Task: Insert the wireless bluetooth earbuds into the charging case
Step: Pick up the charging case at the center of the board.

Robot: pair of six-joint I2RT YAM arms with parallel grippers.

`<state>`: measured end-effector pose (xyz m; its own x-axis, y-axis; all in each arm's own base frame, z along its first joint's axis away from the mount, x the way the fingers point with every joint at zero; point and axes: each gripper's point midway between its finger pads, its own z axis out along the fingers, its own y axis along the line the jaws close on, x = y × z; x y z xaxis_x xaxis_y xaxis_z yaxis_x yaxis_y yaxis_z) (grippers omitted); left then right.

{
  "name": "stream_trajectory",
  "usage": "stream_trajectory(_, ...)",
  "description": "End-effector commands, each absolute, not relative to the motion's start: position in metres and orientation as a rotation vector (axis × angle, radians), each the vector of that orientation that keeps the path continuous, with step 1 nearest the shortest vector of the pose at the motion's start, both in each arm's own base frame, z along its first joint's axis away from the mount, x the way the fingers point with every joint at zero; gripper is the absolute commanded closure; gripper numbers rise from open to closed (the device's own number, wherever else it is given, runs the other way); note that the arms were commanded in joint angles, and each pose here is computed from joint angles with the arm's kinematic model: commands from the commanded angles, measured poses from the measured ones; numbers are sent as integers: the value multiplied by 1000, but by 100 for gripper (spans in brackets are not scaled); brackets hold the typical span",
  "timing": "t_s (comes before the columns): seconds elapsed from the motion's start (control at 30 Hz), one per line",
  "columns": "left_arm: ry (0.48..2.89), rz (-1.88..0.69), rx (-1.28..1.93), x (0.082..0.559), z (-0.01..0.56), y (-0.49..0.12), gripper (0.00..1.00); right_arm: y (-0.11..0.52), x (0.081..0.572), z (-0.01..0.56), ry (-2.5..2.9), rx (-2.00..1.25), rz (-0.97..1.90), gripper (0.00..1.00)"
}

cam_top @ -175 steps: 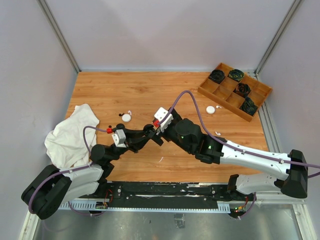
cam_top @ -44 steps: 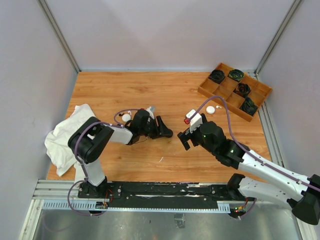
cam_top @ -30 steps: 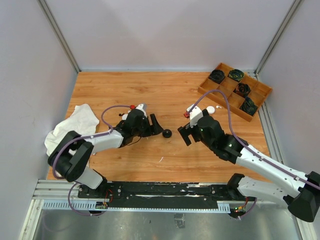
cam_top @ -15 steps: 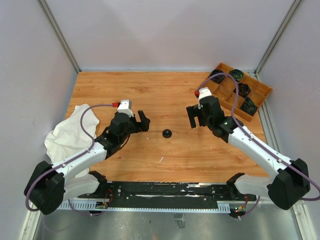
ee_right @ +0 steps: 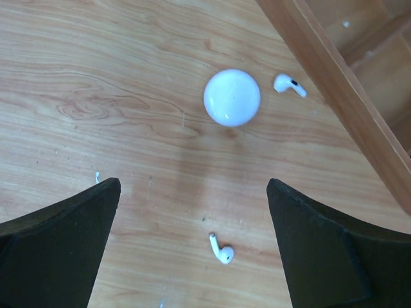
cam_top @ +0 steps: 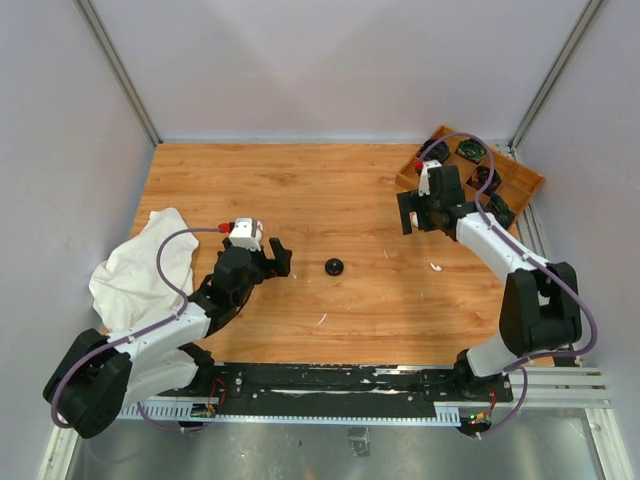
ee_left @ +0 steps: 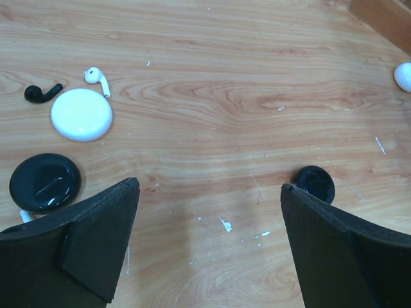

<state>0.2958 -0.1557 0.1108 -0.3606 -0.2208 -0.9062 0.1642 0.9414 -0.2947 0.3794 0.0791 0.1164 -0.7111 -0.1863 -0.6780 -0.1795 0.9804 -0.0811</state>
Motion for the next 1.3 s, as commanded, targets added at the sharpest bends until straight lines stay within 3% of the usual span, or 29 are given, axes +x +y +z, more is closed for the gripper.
stream_trajectory(0.0, 1799, -405, -67, 302, 132, -151, 3, 98, 409, 123, 2263, -494, 167, 1)
stream_trajectory(0.33, 1775, -411, -53, 299, 136, -149, 3, 86, 455, 96, 2286, -702, 172, 1)
stream_trajectory(0.57, 1774, -419, -43, 299, 136, -151, 1, 82, 462, 71, 2359, -738, 257, 1)
stream_trajectory(0.87, 1775, -428, -33, 298, 136, -153, 1, 75, 454, 51, 2451, -717, 275, 4)
stream_trajectory(1.27, 1780, -449, -10, 298, 136, -158, 1, 76, 410, 42, 2585, -627, 308, 20)
